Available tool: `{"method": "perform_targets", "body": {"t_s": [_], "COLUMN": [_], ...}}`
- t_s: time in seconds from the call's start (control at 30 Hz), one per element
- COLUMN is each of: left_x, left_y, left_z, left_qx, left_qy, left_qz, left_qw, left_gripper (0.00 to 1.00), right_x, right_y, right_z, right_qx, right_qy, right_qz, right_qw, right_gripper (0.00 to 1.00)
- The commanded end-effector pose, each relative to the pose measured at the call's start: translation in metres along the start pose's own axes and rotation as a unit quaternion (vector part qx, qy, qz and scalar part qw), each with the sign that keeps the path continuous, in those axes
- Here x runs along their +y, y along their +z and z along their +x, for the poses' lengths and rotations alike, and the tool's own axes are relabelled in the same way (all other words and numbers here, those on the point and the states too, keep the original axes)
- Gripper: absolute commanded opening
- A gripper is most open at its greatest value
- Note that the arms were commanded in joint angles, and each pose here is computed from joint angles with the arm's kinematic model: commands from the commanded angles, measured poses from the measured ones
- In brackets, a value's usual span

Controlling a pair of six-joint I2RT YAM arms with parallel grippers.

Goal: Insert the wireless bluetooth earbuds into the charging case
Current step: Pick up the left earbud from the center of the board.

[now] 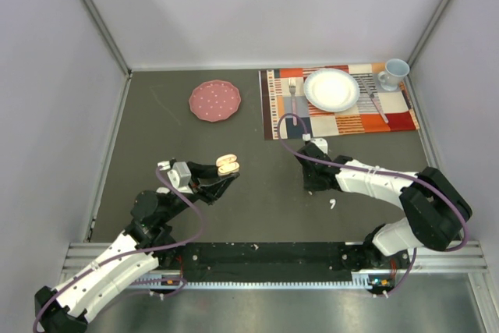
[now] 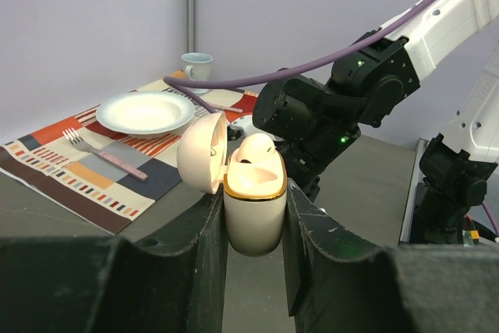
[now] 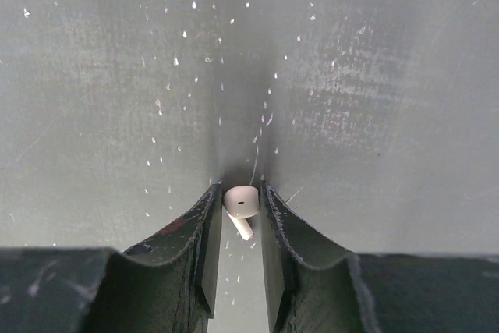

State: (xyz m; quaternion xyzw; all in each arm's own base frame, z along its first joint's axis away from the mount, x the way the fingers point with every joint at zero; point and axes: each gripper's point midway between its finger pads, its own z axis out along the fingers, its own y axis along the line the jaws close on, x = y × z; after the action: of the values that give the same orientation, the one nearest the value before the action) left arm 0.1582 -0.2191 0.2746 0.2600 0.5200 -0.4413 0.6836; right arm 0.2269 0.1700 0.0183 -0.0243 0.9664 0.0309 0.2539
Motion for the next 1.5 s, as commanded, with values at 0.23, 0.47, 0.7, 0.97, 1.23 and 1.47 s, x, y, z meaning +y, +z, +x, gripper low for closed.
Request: {"method": "perform_targets", "body": {"t_s": [0.23, 0.47, 0.7, 0.97, 1.23, 1.47], "left_x": [-0.001, -0.001, -0.001, -0.002, -0.003, -0.004], "left_y": [0.0, 0.001, 0.001, 0.001, 0.006, 0.009], "left_z": [-0.006, -0.006, -0.006, -0.007, -0.008, -0.011], "left_qx": [-0.012, -0.012, -0.012, -0.015, -0.016, -0.02], "left_qy": [0.002, 0.002, 0.002, -0.001, -0.005, -0.007], "left_qz": [0.003, 0.002, 0.003, 0.004, 0.01, 0.014], "left_qw": [1.0, 1.0, 1.0, 1.0, 1.0, 1.0], "left_gripper": [0.0, 0.0, 0.0, 0.0, 0.0, 0.0], "right_x": [-0.003, 0.004, 0.01, 0.014, 0.02, 0.053], "right_y": [0.003, -0.016, -0.049, -0.117, -0.224, -0.274], "right_z": [-0.006, -0.024, -0.049, -0.097, -0.143, -0.157], "right_qx": [-0.012, -0.048, -0.111, -0.246, -0.442, -0.49], "right_qy": [0.018, 0.041, 0.07, 0.131, 0.16, 0.127], "right_qz": [0.009, -0.019, -0.065, -0.148, -0.293, -0.393], "right_qw": [1.0, 0.998, 0.989, 0.949, 0.832, 0.768], "right_gripper": [0.11, 0.0, 0.0, 0.0, 0.0, 0.0]}}
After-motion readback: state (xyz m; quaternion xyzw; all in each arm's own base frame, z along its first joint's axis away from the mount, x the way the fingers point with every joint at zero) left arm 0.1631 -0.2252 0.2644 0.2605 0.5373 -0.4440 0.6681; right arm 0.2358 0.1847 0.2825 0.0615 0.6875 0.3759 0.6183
